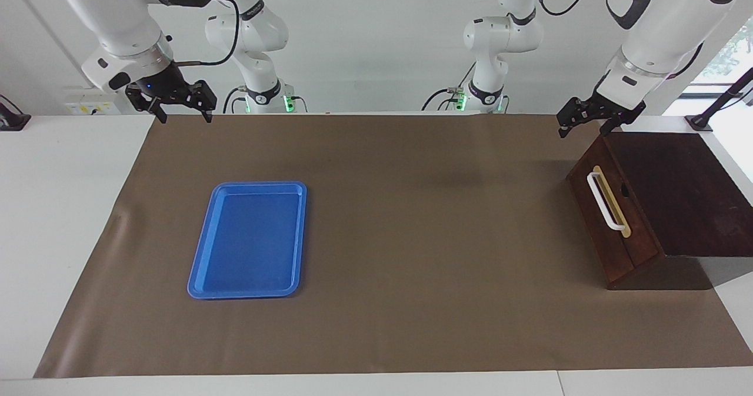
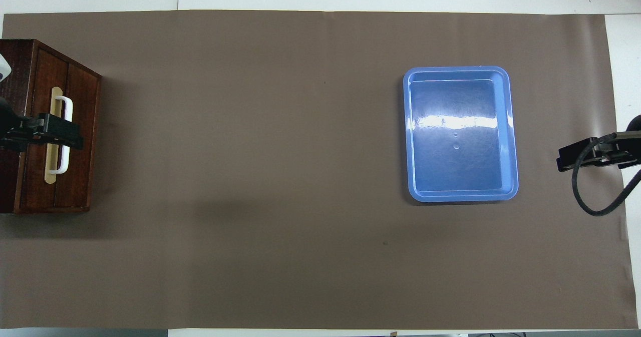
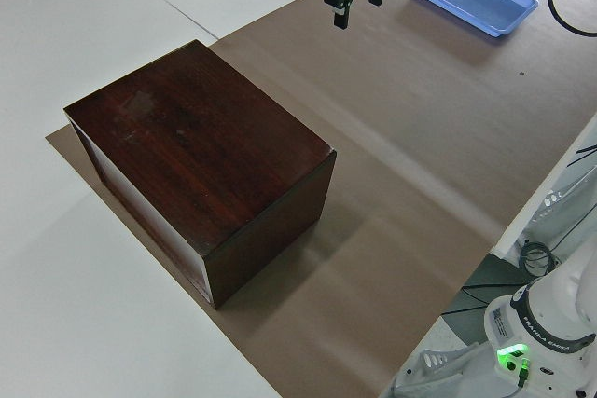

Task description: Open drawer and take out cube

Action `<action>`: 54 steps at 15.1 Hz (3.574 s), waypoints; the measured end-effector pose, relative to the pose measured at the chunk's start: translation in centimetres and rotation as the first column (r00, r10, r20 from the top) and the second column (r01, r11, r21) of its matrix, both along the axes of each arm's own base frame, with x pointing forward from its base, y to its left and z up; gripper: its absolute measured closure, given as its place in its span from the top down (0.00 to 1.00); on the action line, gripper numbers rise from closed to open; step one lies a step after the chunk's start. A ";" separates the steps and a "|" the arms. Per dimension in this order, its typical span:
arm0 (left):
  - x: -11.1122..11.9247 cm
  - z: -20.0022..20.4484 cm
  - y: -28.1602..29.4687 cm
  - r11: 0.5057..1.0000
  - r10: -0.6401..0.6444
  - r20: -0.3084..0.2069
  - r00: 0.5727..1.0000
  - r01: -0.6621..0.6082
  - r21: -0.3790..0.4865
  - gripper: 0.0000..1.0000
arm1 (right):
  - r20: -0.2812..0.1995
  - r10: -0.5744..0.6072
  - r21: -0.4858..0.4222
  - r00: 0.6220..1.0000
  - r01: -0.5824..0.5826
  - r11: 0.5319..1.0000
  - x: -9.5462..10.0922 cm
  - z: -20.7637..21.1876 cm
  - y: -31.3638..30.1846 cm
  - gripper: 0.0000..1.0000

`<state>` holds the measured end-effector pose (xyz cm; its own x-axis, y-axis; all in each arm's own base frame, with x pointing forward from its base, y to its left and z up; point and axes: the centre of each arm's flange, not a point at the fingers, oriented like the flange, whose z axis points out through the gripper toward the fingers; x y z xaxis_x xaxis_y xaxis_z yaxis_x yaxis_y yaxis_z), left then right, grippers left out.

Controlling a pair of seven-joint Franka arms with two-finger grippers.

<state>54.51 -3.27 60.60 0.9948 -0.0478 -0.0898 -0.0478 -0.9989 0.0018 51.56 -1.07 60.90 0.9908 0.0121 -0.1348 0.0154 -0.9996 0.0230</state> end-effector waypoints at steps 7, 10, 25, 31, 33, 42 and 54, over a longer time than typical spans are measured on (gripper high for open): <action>0.1 0.0 0.0 1.000 0.000 0.001 1.000 0.000 0.000 1.00 | 0.000 0.000 0.006 1.000 0.000 1.000 0.0 0.0 0.1 1.00; 0.5 -0.3 0.0 1.000 0.001 0.021 1.000 -0.001 -0.001 1.00 | -0.003 -0.003 0.006 1.000 0.003 1.000 0.0 -0.1 0.0 1.00; 5.5 -15.0 0.2 0.940 -0.188 0.082 0.979 0.155 0.304 1.00 | 0.082 -0.519 0.010 0.851 0.520 0.854 1.9 -1.1 0.0 1.00; 5.1 -18.2 1.5 0.922 -0.189 0.097 0.977 0.143 0.359 1.00 | -0.042 -0.840 0.041 0.541 0.841 0.540 2.0 -3.4 1.9 1.00; 5.0 -18.7 1.5 0.921 -0.182 0.100 0.978 0.134 0.367 1.00 | -0.098 -0.898 0.025 0.428 0.904 0.428 2.1 -4.4 2.5 1.00; 5.1 -21.3 1.4 0.911 -0.155 0.091 0.984 0.107 0.397 1.00 | -0.264 -0.953 -0.031 0.150 0.986 0.164 4.3 -8.3 8.4 1.00; 5.3 -21.4 -1.4 0.924 -0.127 0.175 0.976 0.052 0.379 1.00 | -0.500 -0.850 0.061 0.168 0.985 0.159 7.0 -13.1 14.9 1.00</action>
<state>59.83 -4.67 39.17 0.9877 -0.1376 0.0748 -0.0986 -0.9175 -0.3853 58.55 13.81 47.78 0.1748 -0.7722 -0.6109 -0.9818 -0.1837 -0.0488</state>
